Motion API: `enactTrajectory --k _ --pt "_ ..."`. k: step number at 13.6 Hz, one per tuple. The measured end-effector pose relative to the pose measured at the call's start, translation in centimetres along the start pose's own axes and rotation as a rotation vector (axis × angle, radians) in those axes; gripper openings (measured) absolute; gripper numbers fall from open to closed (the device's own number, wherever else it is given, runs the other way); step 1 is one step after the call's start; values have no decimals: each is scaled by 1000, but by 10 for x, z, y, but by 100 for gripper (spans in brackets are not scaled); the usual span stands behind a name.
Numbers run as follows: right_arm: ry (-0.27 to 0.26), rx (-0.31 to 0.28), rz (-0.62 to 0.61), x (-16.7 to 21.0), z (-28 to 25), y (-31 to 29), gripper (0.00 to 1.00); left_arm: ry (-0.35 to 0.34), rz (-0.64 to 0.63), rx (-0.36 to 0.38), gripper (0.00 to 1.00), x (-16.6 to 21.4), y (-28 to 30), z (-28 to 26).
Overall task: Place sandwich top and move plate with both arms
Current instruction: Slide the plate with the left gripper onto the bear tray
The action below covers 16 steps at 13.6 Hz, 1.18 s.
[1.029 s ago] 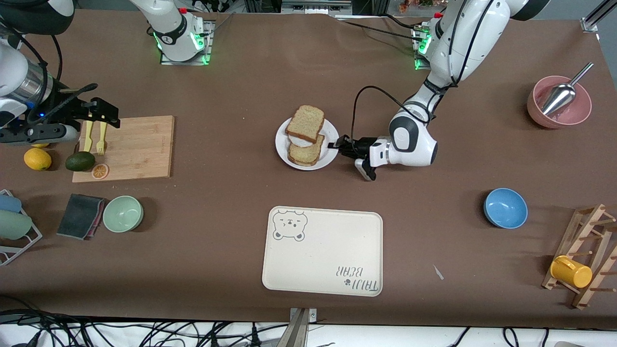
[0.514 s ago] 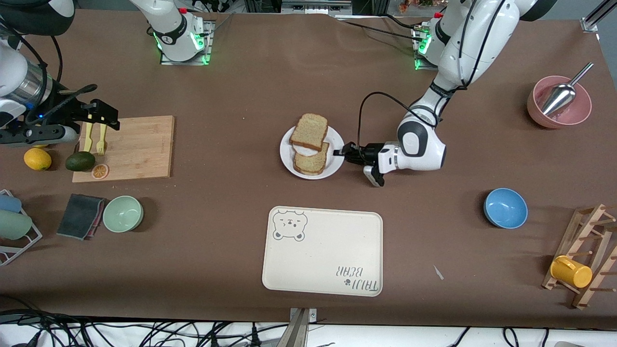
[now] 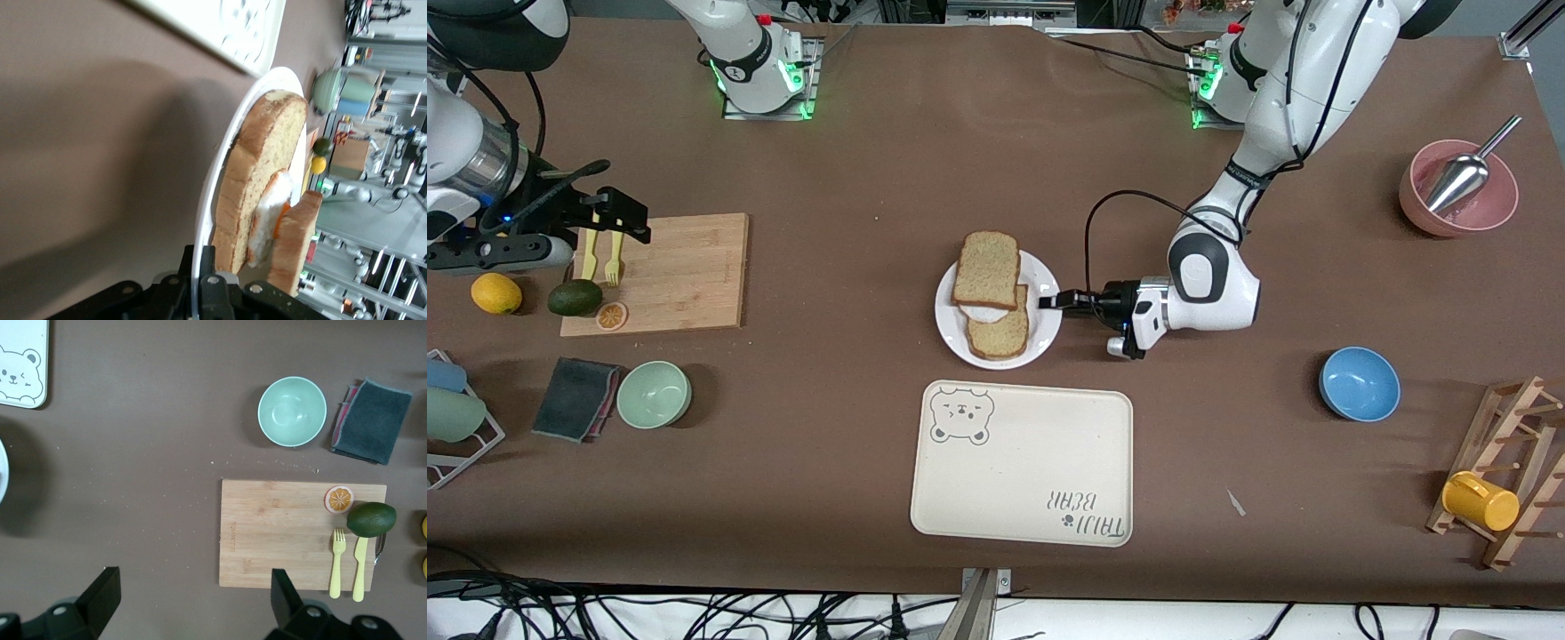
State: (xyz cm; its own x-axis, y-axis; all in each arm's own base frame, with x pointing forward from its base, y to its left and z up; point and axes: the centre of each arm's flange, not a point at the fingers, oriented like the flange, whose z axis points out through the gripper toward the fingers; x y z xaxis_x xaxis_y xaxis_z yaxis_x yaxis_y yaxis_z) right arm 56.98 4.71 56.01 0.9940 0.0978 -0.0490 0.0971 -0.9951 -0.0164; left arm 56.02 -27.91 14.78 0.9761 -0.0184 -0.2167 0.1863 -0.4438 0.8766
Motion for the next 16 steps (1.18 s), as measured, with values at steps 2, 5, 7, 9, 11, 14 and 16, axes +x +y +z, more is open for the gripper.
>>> enactTrajectory --k 2,5,7,9,11,14,16 --pt "-1 0 0 0 1 0 100 47 -20 -26 4 29 25 -14" --pt "-2 0 0 0 1 0 99 130 -31 -46 4 78 34 -41" --pt "-2 0 0 0 1 0 100 182 -31 -46 4 111 24 -56" --pt "-2 0 0 0 1 0 100 231 -31 -35 4 136 6 -60" --pt "-3 0 0 0 2 0 100 278 -35 -12 4 150 -11 -56" --pt "-4 0 0 0 3 0 100 322 -33 17 4 157 -21 -46" --pt "-5 0 0 0 3 0 100 334 -33 27 4 158 -22 -44"
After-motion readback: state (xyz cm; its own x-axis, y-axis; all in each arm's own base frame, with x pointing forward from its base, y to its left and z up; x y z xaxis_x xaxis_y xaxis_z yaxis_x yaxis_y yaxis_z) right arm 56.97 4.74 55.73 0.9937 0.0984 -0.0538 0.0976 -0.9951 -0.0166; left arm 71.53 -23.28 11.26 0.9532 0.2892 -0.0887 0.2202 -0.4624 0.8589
